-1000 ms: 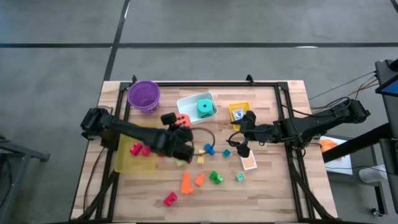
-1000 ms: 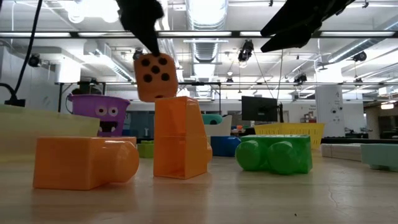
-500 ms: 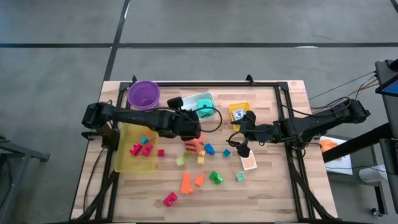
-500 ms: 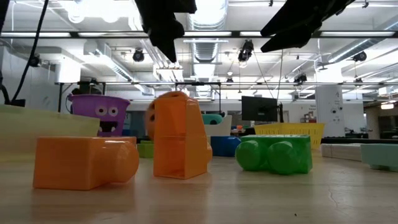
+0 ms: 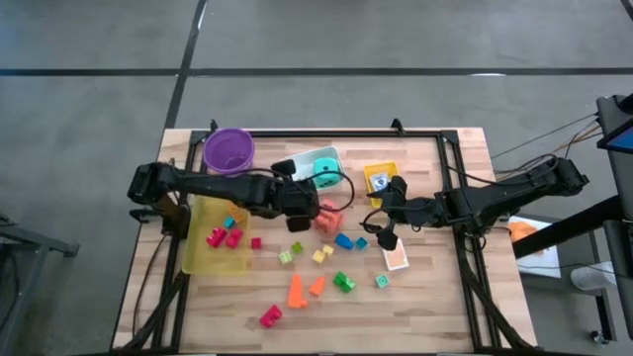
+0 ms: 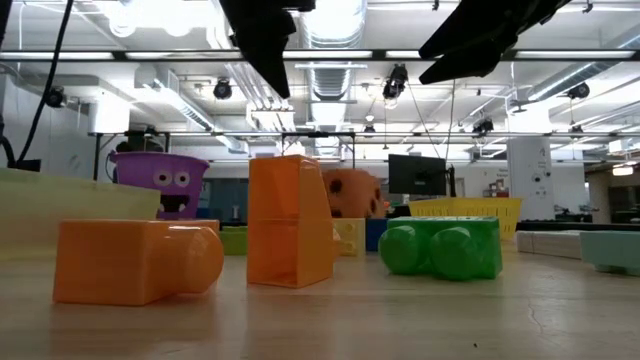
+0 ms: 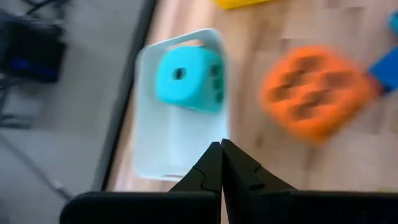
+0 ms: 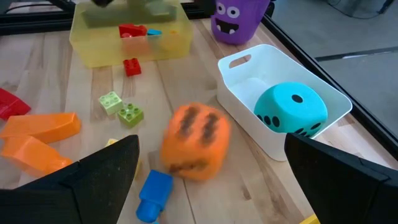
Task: Pick & Place Toys
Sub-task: Put the orange dice into the white bin
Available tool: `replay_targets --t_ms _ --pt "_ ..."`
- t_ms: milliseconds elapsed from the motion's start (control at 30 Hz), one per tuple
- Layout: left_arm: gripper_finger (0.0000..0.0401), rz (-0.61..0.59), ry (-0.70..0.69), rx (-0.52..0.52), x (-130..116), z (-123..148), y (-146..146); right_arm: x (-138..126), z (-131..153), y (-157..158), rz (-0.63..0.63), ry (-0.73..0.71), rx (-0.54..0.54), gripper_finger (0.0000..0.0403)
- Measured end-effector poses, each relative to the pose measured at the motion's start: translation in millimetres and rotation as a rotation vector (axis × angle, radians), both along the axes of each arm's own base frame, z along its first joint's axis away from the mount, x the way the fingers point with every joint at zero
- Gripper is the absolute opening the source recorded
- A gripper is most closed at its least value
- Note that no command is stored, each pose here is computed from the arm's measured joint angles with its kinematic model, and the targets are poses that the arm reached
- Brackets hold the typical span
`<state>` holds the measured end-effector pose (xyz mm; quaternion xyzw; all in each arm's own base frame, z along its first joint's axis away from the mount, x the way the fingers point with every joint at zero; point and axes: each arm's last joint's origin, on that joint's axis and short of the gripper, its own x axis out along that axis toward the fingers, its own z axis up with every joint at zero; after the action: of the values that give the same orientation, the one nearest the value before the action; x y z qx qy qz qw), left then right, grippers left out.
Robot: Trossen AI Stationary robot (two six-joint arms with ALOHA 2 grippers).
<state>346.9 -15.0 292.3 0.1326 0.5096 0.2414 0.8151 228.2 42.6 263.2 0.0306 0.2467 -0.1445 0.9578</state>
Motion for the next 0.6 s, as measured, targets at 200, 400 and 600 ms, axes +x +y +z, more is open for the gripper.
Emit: replay_targets --t_ms 200,400,600 --pt "0.0002 -0.114 0.039 -0.094 1.3 -1.5 -2.8 0.0 0.0 0.0 0.000 0.000 0.000 0.0399" --pt "0.0070 -0.159 0.037 -0.132 2.9 -1.4 -4.3 0.0 0.0 0.1 0.000 0.000 0.000 0.0399" --pt "0.0172 -0.052 0.020 -0.224 -1.0 -3.6 -6.4 0.0 0.0 0.0 0.000 0.000 0.000 0.0399"
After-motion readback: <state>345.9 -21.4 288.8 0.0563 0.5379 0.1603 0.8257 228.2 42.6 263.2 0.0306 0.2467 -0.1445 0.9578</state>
